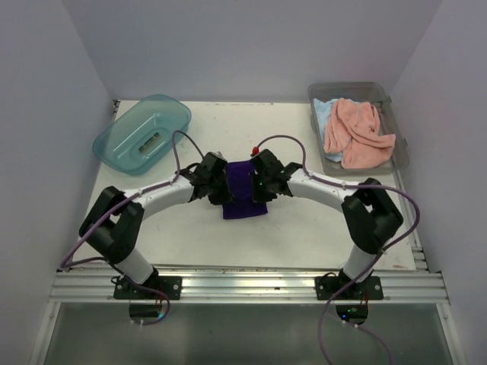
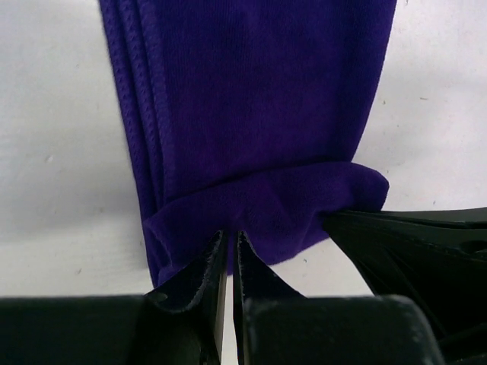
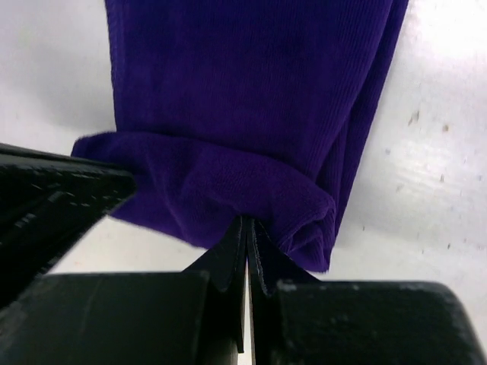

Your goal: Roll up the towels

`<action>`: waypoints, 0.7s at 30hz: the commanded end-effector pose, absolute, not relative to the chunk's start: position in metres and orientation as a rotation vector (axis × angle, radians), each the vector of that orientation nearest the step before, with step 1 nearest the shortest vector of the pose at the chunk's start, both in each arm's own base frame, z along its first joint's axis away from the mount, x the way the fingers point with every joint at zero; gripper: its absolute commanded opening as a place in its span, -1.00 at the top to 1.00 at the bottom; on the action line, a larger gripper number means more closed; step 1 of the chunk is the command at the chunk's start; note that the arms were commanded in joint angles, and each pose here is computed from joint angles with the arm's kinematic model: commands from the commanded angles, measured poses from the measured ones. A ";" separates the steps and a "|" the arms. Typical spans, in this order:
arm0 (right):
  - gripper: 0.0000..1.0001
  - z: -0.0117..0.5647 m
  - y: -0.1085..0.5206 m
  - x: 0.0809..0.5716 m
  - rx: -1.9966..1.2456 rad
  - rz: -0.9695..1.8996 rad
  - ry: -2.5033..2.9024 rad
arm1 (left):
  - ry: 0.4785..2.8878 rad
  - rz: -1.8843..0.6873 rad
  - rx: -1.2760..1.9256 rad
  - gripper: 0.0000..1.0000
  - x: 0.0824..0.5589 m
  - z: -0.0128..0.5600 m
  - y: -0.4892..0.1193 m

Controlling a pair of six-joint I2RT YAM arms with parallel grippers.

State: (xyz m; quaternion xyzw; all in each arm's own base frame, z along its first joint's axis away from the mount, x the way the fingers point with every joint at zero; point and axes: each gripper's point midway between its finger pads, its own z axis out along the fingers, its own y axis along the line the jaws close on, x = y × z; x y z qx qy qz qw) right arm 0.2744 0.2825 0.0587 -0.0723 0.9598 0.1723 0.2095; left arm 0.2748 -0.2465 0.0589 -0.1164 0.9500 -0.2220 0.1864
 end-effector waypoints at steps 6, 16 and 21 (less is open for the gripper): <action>1.00 0.039 0.274 0.310 -0.122 0.327 2.706 | 2.657 -0.593 -0.242 0.83 0.311 0.041 -0.259; 1.00 0.072 0.272 0.298 -0.091 0.449 2.637 | 2.587 -0.687 -0.219 0.85 0.316 0.071 -0.265; 1.00 0.079 0.274 0.300 -0.090 0.466 2.615 | 2.583 -0.632 -0.203 0.84 0.324 0.076 -0.262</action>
